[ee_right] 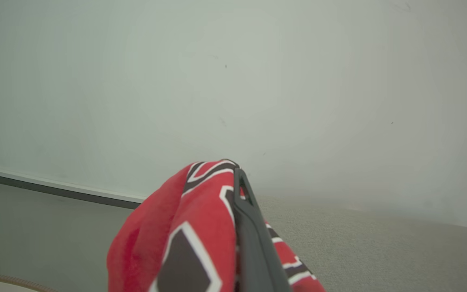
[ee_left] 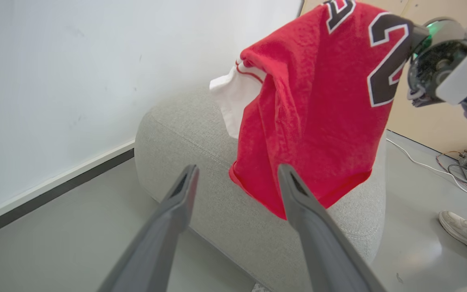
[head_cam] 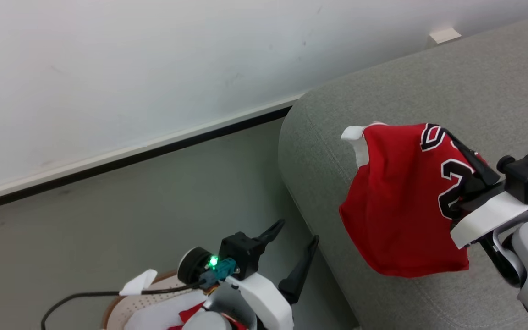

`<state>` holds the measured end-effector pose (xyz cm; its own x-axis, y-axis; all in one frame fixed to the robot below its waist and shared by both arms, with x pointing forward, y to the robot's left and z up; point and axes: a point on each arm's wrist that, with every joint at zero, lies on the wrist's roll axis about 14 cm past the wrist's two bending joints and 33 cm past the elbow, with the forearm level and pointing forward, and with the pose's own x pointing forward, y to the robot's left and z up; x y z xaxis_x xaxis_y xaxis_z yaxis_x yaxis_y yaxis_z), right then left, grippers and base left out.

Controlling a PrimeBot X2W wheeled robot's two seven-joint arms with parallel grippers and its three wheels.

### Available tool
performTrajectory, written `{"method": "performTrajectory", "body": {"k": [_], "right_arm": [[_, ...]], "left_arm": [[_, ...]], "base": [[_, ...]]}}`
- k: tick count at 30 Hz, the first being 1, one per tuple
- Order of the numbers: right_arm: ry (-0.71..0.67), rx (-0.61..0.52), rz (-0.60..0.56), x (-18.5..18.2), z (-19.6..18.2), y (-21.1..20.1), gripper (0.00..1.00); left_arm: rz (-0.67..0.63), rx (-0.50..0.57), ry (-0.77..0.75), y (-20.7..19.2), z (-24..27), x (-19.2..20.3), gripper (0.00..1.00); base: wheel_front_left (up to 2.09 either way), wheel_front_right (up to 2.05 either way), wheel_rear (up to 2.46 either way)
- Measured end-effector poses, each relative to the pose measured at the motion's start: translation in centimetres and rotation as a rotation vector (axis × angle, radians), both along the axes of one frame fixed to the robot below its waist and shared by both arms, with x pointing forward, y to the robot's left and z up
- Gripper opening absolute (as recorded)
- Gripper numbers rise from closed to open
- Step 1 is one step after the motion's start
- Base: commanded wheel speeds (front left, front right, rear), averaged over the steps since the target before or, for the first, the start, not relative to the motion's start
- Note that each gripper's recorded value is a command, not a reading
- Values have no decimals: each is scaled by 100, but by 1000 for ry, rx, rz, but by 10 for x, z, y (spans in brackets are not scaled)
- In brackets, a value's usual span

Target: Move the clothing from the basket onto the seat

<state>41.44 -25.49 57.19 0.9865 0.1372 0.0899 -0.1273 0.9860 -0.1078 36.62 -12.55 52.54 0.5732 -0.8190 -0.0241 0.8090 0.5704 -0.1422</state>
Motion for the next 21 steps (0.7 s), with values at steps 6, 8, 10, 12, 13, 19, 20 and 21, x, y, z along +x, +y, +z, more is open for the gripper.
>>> {"method": "performTrajectory", "body": {"k": [6, 8, 10, 12, 13, 19, 20, 21], "right_arm": [[-7, 12, -46, 23, 0, -18, 0], [-32, 1, -69, 38, 9, -28, 0], [-62, -7, -98, 55, 19, -42, 0], [-82, -23, -117, 73, 26, -52, 0], [-95, -28, -128, 84, 31, -57, 0], [-138, -49, -222, 149, 49, -96, 0], [-151, -60, -247, 158, 53, -107, 0], [-163, -80, -270, 167, 57, -116, 0]], "left_arm": [[-34, -23, -43, -9, 8, 20, 100], [-38, -45, -59, -10, 12, 31, 100], [-42, -63, -76, -12, 15, 43, 100], [-47, -75, -96, -13, 15, 55, 100], [-51, -79, -102, -14, 14, 61, 100], [-44, -122, -90, -10, -6, 100, 100], [-43, -129, -87, -9, -11, 105, 100], [-41, -134, -81, -9, -16, 110, 100]], "base": [[0, 0, 0], [0, 0, 0], [0, 0, 0], [0, 0, 0], [0, 0, 0], [0, 0, 0], [0, 0, 0], [0, 0, 0]]}}
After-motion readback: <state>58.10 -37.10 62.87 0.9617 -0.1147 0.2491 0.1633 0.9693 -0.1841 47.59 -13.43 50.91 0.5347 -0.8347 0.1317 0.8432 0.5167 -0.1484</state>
